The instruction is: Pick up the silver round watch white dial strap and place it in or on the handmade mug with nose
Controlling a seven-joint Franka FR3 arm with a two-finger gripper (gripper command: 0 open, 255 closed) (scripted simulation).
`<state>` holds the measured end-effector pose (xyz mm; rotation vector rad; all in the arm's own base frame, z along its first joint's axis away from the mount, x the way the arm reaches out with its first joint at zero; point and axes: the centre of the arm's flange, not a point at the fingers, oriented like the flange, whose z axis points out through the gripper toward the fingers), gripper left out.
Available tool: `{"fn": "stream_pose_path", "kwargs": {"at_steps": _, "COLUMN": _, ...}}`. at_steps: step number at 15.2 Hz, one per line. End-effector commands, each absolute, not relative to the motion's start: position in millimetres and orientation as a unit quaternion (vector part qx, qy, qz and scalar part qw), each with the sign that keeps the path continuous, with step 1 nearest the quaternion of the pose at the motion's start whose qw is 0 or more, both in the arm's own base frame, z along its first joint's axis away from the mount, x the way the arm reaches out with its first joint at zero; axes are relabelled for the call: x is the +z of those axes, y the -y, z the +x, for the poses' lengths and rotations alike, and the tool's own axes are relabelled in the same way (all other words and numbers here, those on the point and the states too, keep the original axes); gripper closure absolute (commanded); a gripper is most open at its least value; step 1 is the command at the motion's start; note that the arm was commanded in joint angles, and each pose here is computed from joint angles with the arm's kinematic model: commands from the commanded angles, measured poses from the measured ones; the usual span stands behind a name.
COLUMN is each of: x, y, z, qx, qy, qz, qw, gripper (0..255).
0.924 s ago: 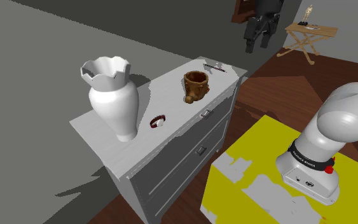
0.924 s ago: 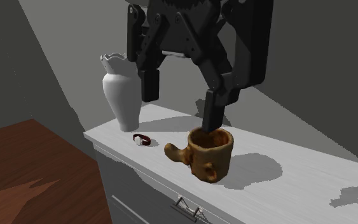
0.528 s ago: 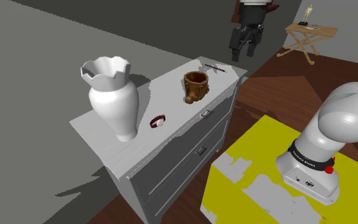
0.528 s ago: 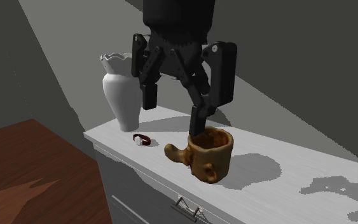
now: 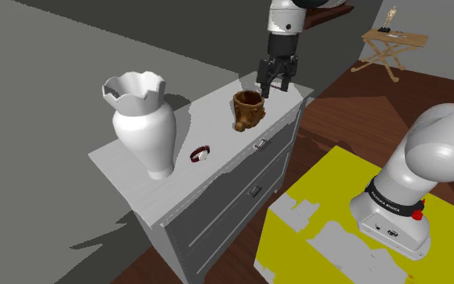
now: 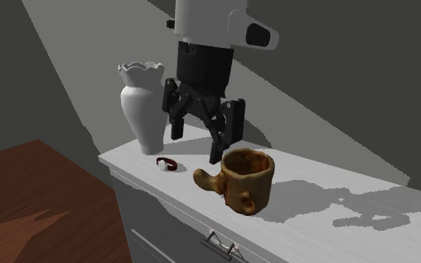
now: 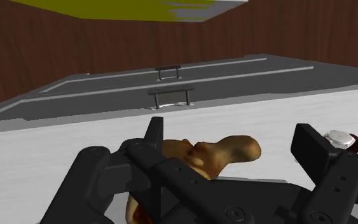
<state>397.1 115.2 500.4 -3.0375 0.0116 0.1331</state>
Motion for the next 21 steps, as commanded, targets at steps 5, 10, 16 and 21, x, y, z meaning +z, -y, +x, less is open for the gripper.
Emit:
{"fn": "stream_pose_path", "kwargs": {"at_steps": 5, "x": 458.4, "y": -168.1, "z": 438.1, "qx": 0.050, "qy": 0.009, "qz": -0.996, "qw": 0.069, "gripper": 0}}
{"fn": "stream_pose_path", "kwargs": {"at_steps": 10, "x": 423.8, "y": -212.3, "z": 469.5, "qx": 0.055, "qy": 0.020, "qz": -0.995, "qw": 0.084, "gripper": 0}}
{"fn": "stream_pose_path", "kwargs": {"at_steps": 16, "x": 383.9, "y": -267.5, "z": 505.5, "qx": 0.062, "qy": 0.033, "qz": -0.992, "qw": 0.102, "gripper": 0}}
{"fn": "stream_pose_path", "kwargs": {"at_steps": 21, "x": 358.4, "y": -285.5, "z": 512.4, "qx": 0.064, "qy": 0.037, "qz": -0.992, "qw": 0.107, "gripper": 0}}
